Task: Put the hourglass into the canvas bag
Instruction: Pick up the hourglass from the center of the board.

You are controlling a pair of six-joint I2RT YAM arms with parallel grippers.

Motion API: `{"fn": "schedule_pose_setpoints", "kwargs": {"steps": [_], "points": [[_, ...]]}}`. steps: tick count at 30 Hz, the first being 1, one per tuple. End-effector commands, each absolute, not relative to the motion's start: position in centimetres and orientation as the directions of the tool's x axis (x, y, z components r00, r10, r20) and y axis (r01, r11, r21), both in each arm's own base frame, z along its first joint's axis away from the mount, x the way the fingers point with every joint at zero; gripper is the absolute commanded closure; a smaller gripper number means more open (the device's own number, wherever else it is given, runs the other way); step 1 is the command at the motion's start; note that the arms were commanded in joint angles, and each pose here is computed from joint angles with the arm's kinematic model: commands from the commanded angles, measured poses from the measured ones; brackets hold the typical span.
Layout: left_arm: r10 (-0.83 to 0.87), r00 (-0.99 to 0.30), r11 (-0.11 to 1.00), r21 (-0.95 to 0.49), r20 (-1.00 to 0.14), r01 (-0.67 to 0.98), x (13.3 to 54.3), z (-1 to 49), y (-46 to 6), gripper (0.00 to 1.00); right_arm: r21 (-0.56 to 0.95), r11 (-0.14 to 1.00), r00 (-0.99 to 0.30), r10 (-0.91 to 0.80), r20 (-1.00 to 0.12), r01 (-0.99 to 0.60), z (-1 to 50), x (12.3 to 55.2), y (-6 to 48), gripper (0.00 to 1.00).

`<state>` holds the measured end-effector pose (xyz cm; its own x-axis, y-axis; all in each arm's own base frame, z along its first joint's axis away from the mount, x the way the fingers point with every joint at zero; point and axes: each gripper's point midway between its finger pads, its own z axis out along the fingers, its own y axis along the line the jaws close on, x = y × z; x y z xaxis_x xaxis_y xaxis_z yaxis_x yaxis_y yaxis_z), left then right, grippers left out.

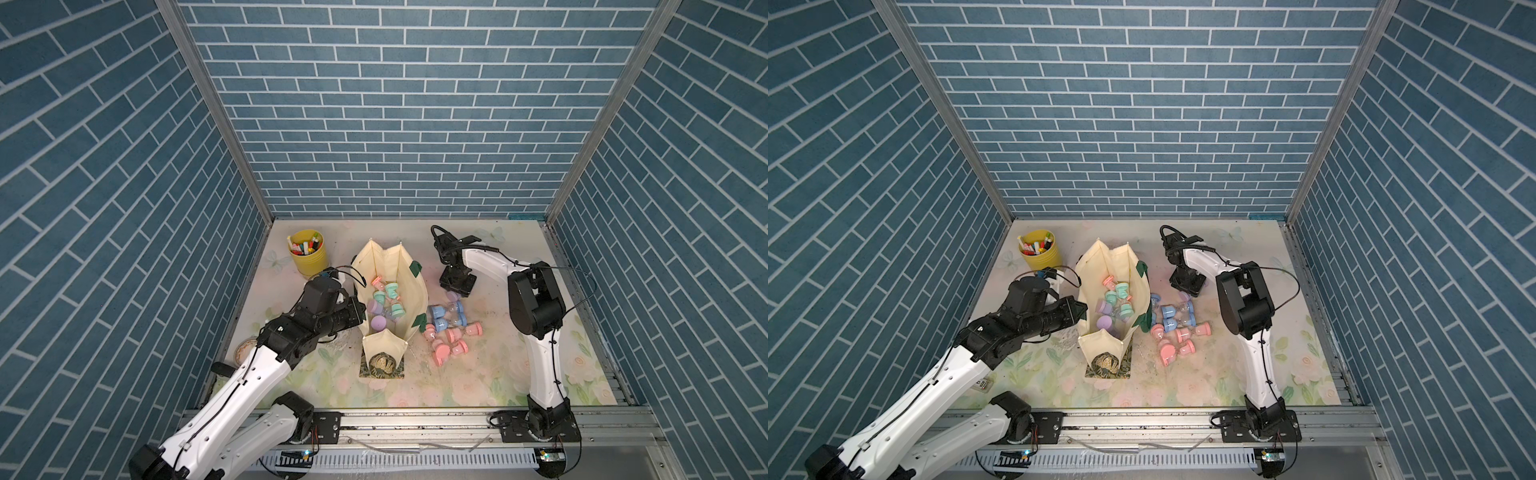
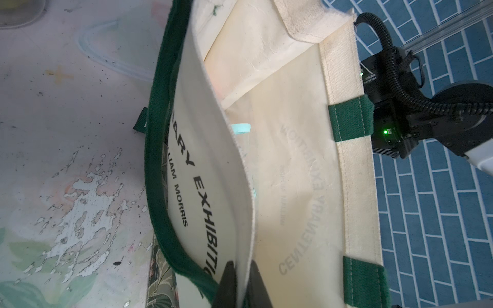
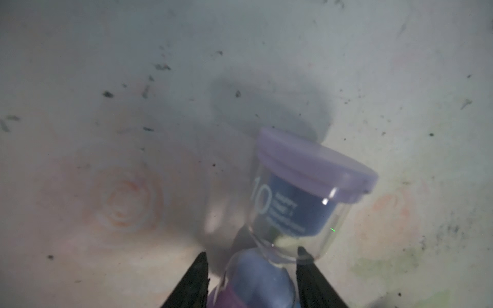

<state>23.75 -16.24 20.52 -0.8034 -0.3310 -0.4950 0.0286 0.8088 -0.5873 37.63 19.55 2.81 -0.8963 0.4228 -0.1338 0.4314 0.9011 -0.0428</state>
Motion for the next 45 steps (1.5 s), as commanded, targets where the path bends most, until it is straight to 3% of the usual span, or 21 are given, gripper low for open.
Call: {"fn": "schedule_pose_setpoints", "kwargs": {"steps": [1, 8, 20, 27, 36, 45], "points": [[-0.318, -0.81, 0.826, -0.564, -0.494, 0.02, 23.5, 19.6, -15.8, 1.0, -0.068, 0.885, -0.883, 0.448, -0.14, 0.46, 2.8, 37.0, 18.7, 0.47], [-0.318, -0.81, 0.827, -0.562, -0.493, 0.017, 23.4, 19.4, -15.6, 1.0, -0.078, 0.887, -0.886, 0.441, -0.144, 0.455, 2.5, 36.6, 18.2, 0.54], [-0.322, -0.807, 0.828, -0.561, -0.495, 0.014, 23.4, 19.4, -15.5, 0.94, -0.04, 0.904, -0.891, 0.412, -0.192, 0.427, 4.2, 37.1, 17.6, 0.83], [-0.334, -0.798, 0.831, -0.556, -0.502, 0.002, 23.1, 20.0, -15.0, 0.8, 0.054, 0.927, -0.882, 0.369, -0.292, 0.37, 8.7, 37.9, 17.6, 1.0], [-0.349, -0.792, 0.838, -0.544, -0.5, -0.026, 22.8, 20.3, -14.2, 0.77, 0.211, 0.933, -0.84, 0.354, -0.411, 0.291, 16.5, 36.2, 17.3, 1.0], [-0.364, -0.791, 0.835, -0.548, -0.492, -0.044, 22.6, 20.8, -14.0, 0.77, 0.307, 0.947, -0.819, 0.249, -0.518, 0.094, 23.7, 32.2, 19.4, 1.0]]}}
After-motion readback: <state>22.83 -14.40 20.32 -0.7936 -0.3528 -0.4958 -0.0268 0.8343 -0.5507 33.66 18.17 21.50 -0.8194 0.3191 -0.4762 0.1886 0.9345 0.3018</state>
